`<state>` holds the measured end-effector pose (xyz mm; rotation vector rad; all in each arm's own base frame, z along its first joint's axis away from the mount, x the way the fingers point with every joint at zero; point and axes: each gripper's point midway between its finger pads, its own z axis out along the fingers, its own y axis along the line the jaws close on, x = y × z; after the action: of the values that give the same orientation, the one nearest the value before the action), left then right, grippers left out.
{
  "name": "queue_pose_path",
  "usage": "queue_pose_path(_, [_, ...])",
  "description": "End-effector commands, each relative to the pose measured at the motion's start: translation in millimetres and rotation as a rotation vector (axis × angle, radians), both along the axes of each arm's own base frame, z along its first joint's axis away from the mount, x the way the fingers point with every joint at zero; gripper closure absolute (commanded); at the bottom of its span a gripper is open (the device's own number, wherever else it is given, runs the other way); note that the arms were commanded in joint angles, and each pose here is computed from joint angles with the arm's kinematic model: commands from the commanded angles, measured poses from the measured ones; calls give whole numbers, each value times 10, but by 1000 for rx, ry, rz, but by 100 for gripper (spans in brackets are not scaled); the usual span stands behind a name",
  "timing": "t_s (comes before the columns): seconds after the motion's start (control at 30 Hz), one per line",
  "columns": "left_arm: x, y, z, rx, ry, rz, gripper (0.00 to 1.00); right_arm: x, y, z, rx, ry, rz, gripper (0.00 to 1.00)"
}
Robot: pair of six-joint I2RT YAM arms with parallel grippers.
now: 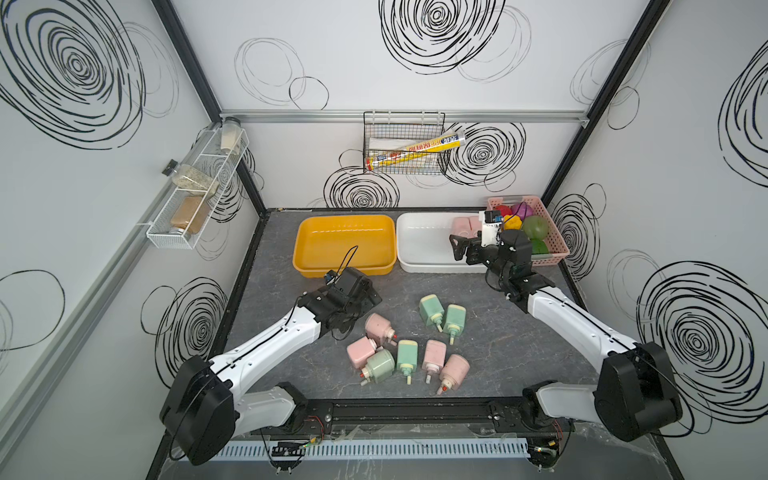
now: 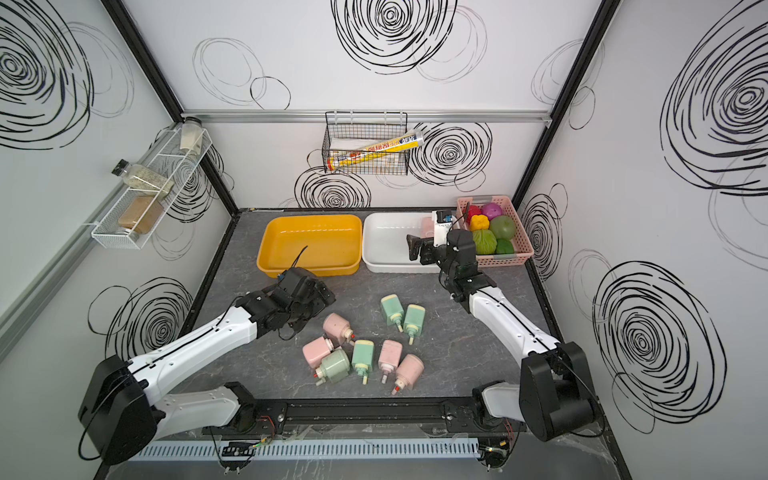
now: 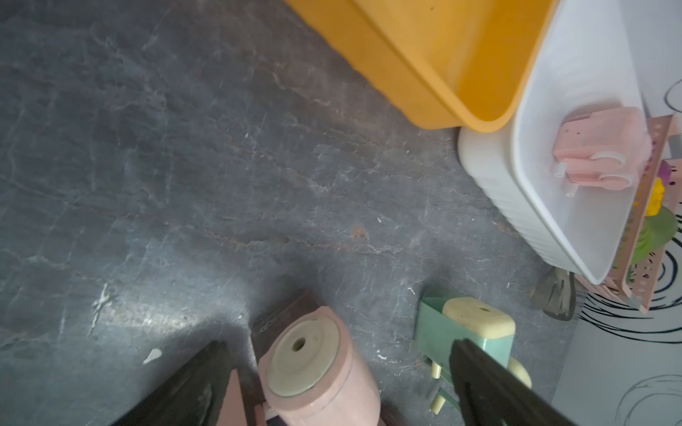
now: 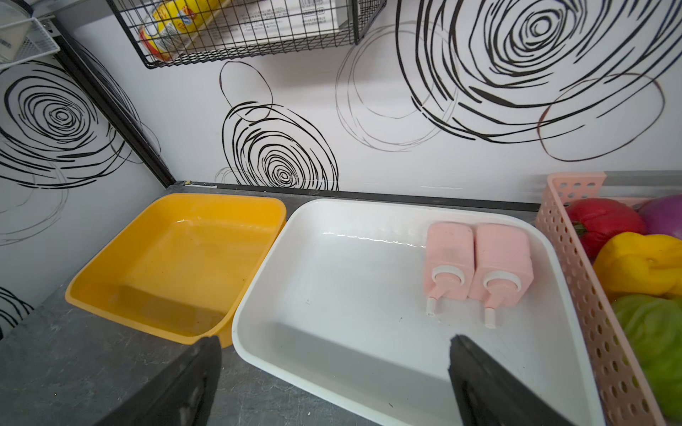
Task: Place the pencil sharpeners by color into the storage box
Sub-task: Pick up the pencil sharpener from the center of the board.
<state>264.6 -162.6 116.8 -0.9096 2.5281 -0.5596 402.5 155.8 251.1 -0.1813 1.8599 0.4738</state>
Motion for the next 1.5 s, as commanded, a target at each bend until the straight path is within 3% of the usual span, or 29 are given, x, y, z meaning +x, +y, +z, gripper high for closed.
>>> queue_pose_path(0.0, [-75,-40,-1,-65,70,34,2,-100,30,179,13,-49,28,0])
queue_pose_path(0.13, [-129,-16,-65,-53,123,59,6,-116,36,196,0,-32,24,0])
queue_pose_path(0.27, [-153,-103,-160,-129,150,104,14,-142,74,139,-15,-16,35,0])
queue_pose_path(0.5, [-181,-115,-250,-106,176,121,28,-200,161,74,-57,-3,61,0])
queue_pose_path(1.27, [-131,-291,-482,-72,226,101,33,-414,598,-90,-197,6,163,0])
queue_pose_path(1.47, [-138,-345,-543,-71,247,84,41,-443,618,-143,-212,17,174,0])
